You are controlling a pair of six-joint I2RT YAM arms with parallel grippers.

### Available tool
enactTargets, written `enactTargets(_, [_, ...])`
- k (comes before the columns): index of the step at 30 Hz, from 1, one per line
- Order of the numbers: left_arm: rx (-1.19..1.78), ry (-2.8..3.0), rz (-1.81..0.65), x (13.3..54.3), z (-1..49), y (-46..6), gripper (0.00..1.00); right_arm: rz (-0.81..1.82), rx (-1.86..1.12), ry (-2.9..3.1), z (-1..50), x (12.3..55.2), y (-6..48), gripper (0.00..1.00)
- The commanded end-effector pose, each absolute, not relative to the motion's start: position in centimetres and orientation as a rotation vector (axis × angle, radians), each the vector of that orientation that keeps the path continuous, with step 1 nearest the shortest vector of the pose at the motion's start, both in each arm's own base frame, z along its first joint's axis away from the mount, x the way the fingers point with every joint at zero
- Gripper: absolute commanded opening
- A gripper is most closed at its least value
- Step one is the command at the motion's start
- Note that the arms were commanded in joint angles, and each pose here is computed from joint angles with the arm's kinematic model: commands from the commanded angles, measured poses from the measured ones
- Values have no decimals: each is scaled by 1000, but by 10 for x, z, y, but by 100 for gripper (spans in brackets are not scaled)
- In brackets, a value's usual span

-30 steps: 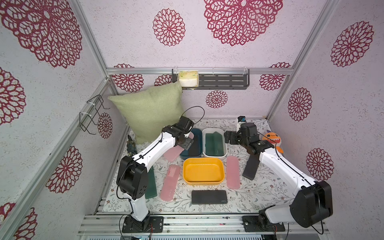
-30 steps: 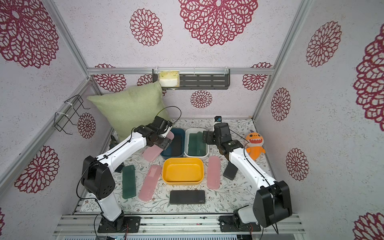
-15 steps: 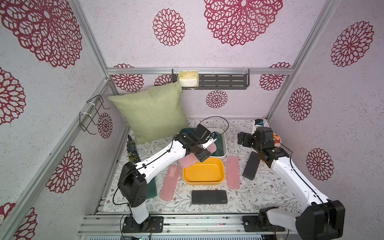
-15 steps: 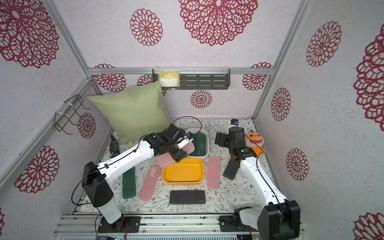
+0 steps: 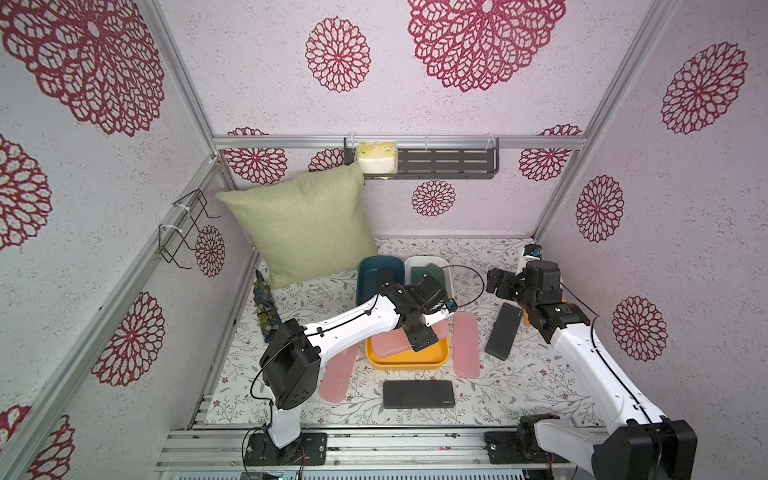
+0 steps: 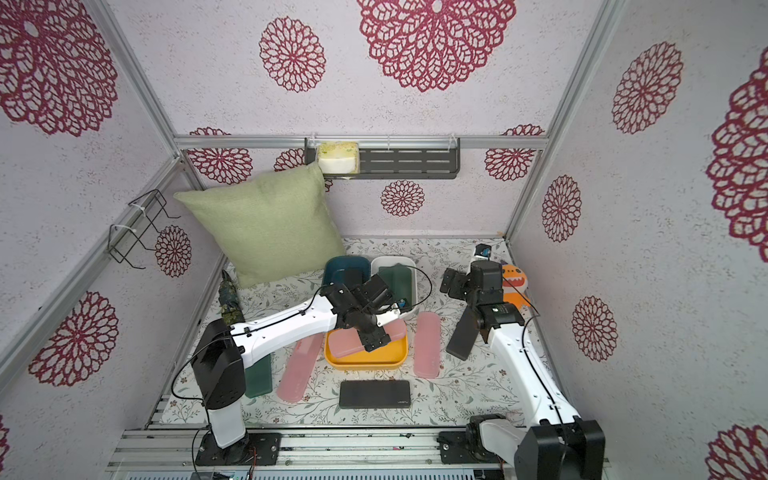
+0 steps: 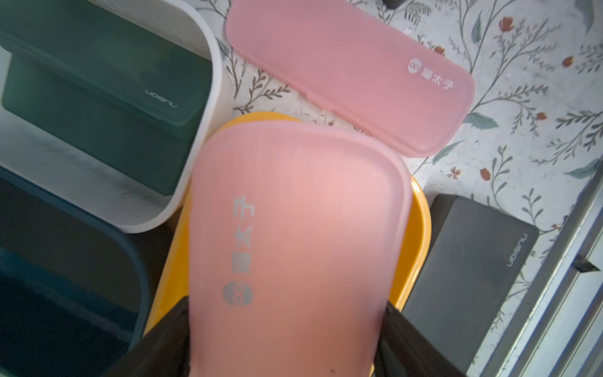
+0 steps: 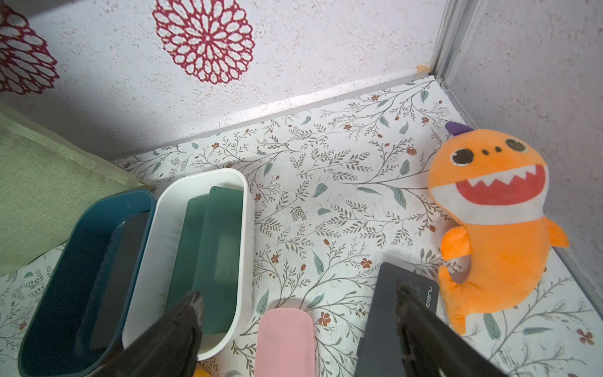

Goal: Place the pencil cases by color into the storage box
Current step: Place the pencil case at the storage box.

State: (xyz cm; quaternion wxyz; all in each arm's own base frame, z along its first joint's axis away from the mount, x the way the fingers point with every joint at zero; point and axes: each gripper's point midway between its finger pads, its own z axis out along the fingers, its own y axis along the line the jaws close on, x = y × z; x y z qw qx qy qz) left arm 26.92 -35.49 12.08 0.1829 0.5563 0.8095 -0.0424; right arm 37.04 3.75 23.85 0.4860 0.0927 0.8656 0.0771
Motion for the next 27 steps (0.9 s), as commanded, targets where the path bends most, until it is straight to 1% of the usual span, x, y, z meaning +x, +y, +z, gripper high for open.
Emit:
enactTargets(1, [1629, 2275, -35, 268, 108, -345, 67, 213, 218, 2052, 255, 368, 37, 94])
enactTargets(8, [1692, 2270, -59, 260, 92, -344, 70, 218, 227, 2062, 246, 366, 33, 94])
enactTargets(13, [1695, 2265, -24, 265, 81, -345, 70, 228, 227, 2063, 242, 367, 32, 94])
enactTargets(22, [1702, 2225, -25, 272, 87, -356, 71, 233, 228, 2075, 235, 367, 31, 94])
enactTargets(23, [1725, 2248, -8, 271, 72, -355, 70, 235, 228, 2074, 235, 368, 31, 94])
enactTargets(27, [1734, 2232, -10, 272, 74, -362, 71, 240, 228, 2076, 233, 369, 31, 94])
